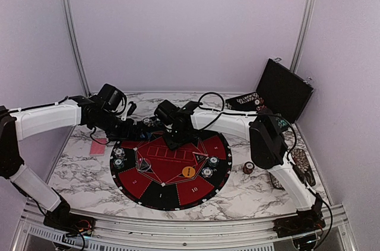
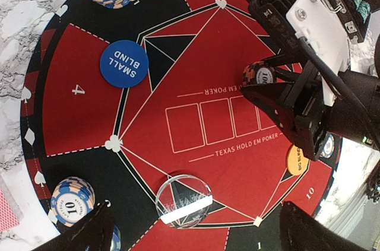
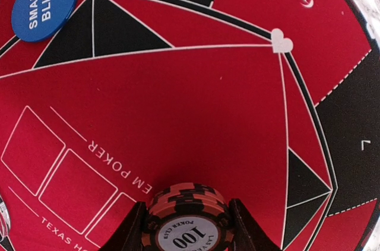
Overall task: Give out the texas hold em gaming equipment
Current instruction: Place the poker chips pile in the community card area, then move the pile of poker chips to the small blind area.
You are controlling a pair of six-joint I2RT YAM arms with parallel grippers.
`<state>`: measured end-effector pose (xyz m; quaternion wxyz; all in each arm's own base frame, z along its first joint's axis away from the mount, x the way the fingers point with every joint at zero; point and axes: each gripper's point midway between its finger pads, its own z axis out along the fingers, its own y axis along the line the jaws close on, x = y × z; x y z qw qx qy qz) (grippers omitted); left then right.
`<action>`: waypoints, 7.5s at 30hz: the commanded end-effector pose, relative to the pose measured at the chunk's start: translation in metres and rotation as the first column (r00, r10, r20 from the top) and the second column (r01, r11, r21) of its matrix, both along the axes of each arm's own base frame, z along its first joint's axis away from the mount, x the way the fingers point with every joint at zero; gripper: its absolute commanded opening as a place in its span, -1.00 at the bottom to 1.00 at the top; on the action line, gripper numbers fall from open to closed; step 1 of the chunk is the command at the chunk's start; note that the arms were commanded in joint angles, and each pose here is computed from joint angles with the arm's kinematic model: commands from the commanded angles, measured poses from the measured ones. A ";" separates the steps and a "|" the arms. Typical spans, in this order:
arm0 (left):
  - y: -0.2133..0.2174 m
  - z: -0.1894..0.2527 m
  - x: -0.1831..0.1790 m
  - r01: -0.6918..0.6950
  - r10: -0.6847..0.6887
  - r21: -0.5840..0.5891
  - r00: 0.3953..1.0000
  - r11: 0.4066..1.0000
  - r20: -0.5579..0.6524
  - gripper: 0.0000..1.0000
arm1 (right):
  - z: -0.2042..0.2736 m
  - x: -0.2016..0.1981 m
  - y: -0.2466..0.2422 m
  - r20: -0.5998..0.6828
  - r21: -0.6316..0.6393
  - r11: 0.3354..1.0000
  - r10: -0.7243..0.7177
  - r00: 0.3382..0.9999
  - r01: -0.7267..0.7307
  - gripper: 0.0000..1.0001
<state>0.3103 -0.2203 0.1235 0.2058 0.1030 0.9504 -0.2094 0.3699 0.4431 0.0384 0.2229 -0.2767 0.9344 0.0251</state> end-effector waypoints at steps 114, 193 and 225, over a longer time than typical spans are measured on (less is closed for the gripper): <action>-0.127 -0.111 0.043 0.196 -0.150 0.482 0.980 0.854 -0.134 0.09 | 0.176 -0.008 -0.172 0.267 0.340 0.935 -0.195 0.944 0.097 0.40; -0.056 -0.126 0.111 0.102 -0.048 0.513 0.992 0.852 -0.117 -0.35 | 0.172 0.002 -0.168 0.254 0.315 0.940 -0.216 0.943 0.130 0.40; -0.011 -0.126 0.148 0.039 0.015 0.540 0.995 0.841 -0.094 -0.34 | 0.174 0.004 -0.167 0.248 0.320 0.938 -0.220 0.943 0.135 0.40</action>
